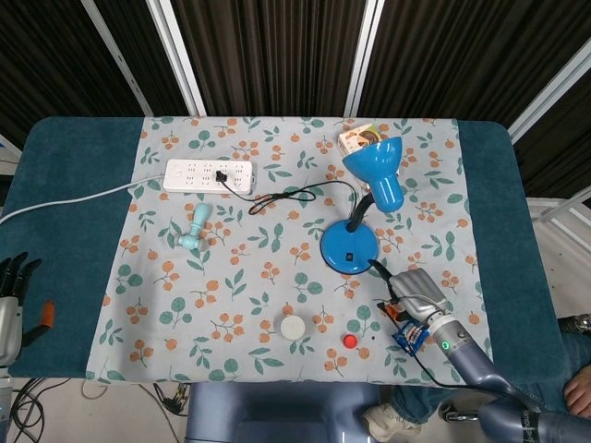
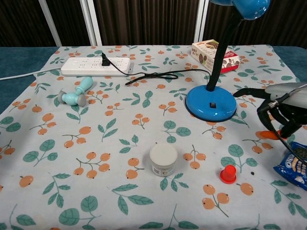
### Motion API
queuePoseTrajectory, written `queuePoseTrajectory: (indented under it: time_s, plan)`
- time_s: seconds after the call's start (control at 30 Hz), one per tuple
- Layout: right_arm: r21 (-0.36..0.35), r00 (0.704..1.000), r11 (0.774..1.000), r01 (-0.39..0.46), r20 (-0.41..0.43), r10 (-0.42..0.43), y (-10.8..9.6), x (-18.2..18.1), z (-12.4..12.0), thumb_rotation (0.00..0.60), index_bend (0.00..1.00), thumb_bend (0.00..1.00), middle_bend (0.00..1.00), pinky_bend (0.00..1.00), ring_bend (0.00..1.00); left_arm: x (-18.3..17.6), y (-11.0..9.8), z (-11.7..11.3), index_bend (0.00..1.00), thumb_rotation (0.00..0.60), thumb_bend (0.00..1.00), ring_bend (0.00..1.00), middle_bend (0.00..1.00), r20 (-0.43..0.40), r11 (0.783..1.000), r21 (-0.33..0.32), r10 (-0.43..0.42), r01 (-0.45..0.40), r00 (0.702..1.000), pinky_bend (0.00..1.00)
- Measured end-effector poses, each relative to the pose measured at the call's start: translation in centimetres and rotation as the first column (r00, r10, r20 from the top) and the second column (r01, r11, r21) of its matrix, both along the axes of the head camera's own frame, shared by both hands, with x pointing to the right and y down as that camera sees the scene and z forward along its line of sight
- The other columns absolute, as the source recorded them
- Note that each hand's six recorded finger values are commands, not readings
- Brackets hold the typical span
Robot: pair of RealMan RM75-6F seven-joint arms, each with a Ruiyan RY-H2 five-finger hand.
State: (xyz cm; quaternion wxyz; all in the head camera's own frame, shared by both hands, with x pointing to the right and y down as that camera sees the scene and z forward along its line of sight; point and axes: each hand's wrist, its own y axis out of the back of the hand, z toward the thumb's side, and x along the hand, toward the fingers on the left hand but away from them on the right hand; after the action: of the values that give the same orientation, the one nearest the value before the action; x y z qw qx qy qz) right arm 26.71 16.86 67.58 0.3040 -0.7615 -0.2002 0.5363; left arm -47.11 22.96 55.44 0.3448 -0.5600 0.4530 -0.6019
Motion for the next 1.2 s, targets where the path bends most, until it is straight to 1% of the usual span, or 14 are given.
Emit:
queuePoseTrajectory:
  time_s: [0.23, 0.43, 0.67, 1.2]
  plan:
    - [-0.026, 1.0, 1.0, 0.004, 0.007, -0.004, -0.4, -2.0, 1.2, 0.6, 0.0, 0.39, 0.65, 0.79, 0.7, -0.1, 0.0, 0.0, 0.15, 0.6, 0.44, 0.04, 0.06, 0.0, 1.0, -0.005, -0.002, 0.002, 1.0, 0.13]
    - [-0.028, 1.0, 1.0, -0.005, 0.001, 0.005, -1.1, -3.3, 1.9, 0.6, 0.0, 0.39, 0.65, 0.83, 0.7, -0.1, 0.0, 0.0, 0.15, 0.6, 0.44, 0.04, 0.06, -0.001, 1.0, -0.008, -0.004, 0.004, 1.0, 0.13]
    - [-0.045, 0.999, 0.999, -0.019, -0.028, 0.017, -1.4, -3.6, 2.5, 0.6, 0.0, 0.39, 0.65, 0.86, 0.7, -0.1, -0.1, 0.0, 0.15, 0.6, 0.44, 0.04, 0.06, -0.002, 1.0, -0.01, -0.006, 0.006, 1.0, 0.13]
    - [-0.061, 0.999, 0.998, -0.019, -0.051, 0.016, -1.6, -3.7, 3.3, 0.6, 0.0, 0.39, 0.65, 0.92, 0.7, -0.2, -0.1, 0.0, 0.15, 0.6, 0.44, 0.04, 0.06, 0.004, 1.0, -0.012, -0.009, 0.009, 1.0, 0.13]
